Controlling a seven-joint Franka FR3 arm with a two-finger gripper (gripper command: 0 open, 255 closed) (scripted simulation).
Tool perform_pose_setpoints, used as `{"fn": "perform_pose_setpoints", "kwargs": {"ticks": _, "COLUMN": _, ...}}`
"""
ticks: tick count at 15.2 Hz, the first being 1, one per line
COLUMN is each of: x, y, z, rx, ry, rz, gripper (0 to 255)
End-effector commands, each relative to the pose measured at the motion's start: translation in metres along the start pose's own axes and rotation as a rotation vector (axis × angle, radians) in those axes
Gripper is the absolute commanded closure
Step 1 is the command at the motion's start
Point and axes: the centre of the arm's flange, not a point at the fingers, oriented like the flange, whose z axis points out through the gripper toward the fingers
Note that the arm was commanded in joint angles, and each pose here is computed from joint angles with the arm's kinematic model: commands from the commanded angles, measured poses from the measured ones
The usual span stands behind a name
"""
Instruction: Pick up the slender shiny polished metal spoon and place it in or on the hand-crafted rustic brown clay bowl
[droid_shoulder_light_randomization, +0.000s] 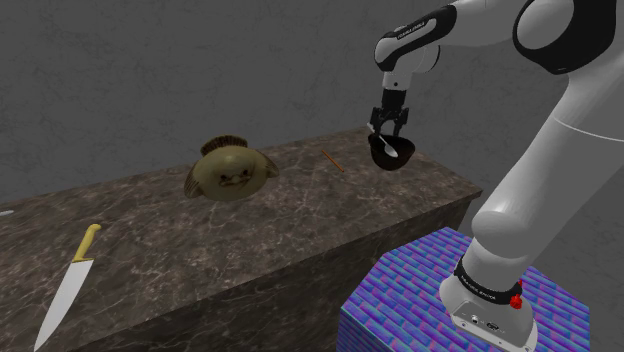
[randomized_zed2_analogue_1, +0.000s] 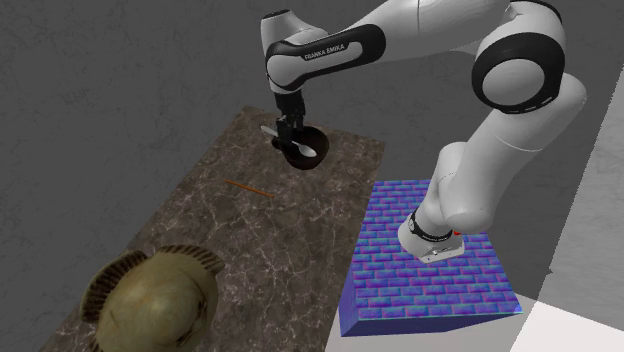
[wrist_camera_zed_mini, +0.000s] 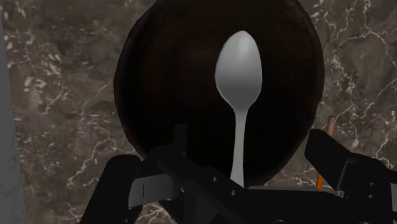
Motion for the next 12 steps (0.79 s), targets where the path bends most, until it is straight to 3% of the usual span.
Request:
{"fn": "perform_pose_setpoints", "kwargs": {"ticks": 1, "x": 0.000, "y": 0.000, "z": 0.000, "rx": 0.000, "ry": 0.000, "rz": 0.000, "gripper": 0}}
{"fn": "perform_pose_setpoints", "kwargs": {"ticks": 5, "x": 0.000, "y": 0.000, "z": -0.050, "rx": 0.000, "ry": 0.000, "rz": 0.000, "gripper": 0}}
{"fn": "perform_pose_setpoints", "kwargs": {"ticks": 12, "x": 0.000, "y": 0.000, "z": -0.050, "rx": 0.000, "ry": 0.000, "rz": 0.000, "gripper": 0}}
